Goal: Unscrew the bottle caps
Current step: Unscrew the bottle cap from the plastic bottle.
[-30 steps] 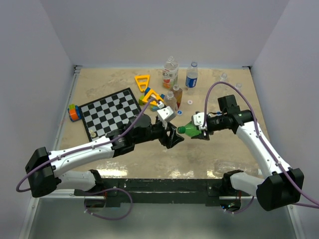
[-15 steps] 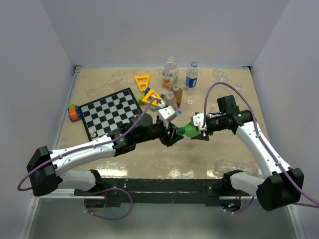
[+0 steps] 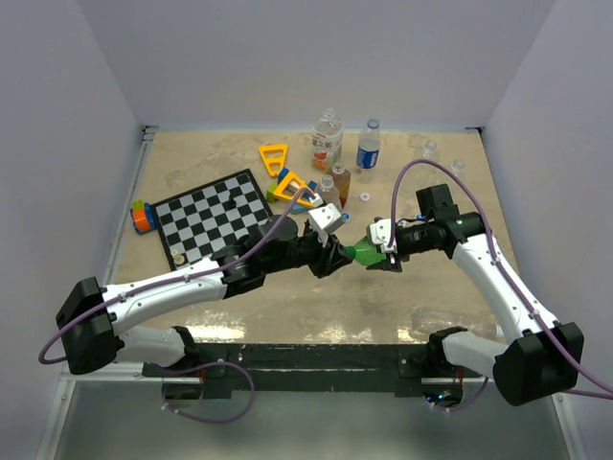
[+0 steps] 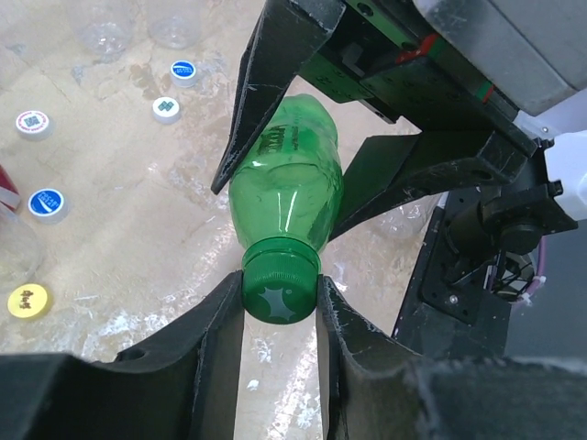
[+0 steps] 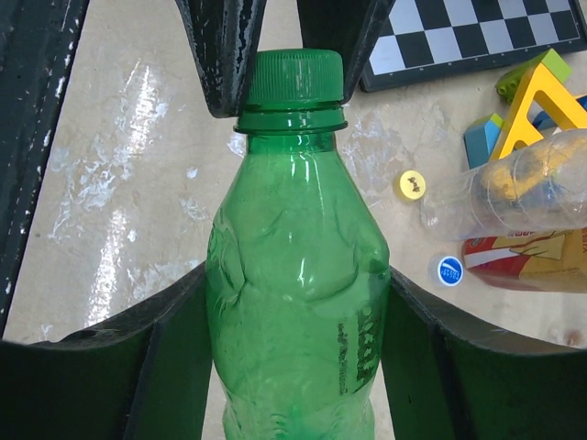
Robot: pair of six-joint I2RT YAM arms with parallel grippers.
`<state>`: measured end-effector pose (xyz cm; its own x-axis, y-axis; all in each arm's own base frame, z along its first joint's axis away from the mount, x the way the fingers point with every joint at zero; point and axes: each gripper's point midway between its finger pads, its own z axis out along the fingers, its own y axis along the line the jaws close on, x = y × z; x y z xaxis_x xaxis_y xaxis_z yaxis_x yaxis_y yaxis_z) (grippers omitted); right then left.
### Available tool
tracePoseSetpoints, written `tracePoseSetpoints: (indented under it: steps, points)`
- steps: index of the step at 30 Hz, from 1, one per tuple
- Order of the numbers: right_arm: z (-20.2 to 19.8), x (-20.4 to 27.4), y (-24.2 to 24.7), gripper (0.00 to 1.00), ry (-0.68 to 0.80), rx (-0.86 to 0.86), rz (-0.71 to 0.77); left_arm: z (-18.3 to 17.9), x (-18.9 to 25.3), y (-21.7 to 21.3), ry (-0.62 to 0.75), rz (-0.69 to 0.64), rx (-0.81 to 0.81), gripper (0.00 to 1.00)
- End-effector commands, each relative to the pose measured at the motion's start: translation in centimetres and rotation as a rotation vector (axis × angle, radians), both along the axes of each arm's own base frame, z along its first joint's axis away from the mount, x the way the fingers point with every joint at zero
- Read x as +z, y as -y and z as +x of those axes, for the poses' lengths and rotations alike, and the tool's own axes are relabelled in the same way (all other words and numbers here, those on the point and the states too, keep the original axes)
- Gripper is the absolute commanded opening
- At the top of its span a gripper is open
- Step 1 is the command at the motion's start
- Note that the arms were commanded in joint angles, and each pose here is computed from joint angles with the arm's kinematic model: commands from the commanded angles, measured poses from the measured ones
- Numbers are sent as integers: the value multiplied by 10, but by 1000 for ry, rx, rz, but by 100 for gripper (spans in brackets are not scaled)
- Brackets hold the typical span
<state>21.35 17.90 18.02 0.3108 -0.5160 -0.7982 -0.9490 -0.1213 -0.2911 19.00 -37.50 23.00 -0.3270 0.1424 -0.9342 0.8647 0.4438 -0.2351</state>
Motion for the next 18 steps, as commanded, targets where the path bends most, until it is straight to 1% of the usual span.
tracePoseSetpoints:
  steps: [1,2,3,4,5,6,7,8,9,11,12,15,18]
  points:
    - [-4,5,-6,0,1,23,34,-5,35,7,-35,-117,-16,0]
    - [-4,5,-6,0,0,21,34,-7,36,5,-74,-136,5,0]
    - [-4,4,-6,0,-4,21,35,-5,36,2,-147,-170,60,0]
    - [-4,3,-7,0,-5,21,36,-3,36,-3,-247,-211,134,0]
    - [-5,3,-8,0,-7,21,35,1,36,-8,-354,-248,221,0]
    - [-5,2,-8,0,-9,21,35,4,23,-16,-521,-247,348,0]
    - [-5,1,-9,0,-13,21,35,0,17,-20,-648,-250,403,0]
    - [-5,1,-10,0,-11,22,34,-5,16,-19,-768,-288,436,0]
    - [-5,1,-12,0,-14,22,33,-11,15,-18,-855,-307,442,0]
    - [-5,-1,-14,0,-18,22,29,-14,21,-17,-930,-371,454,0]
    - [-5,-1,-14,0,-18,21,27,-12,21,-19,-937,-390,469,0]
    - [-6,-2,-15,0,-23,24,29,-5,27,-21,-903,-422,487,0]
    - [-6,-3,-16,0,-22,24,28,-7,28,-19,-868,-415,446,0]
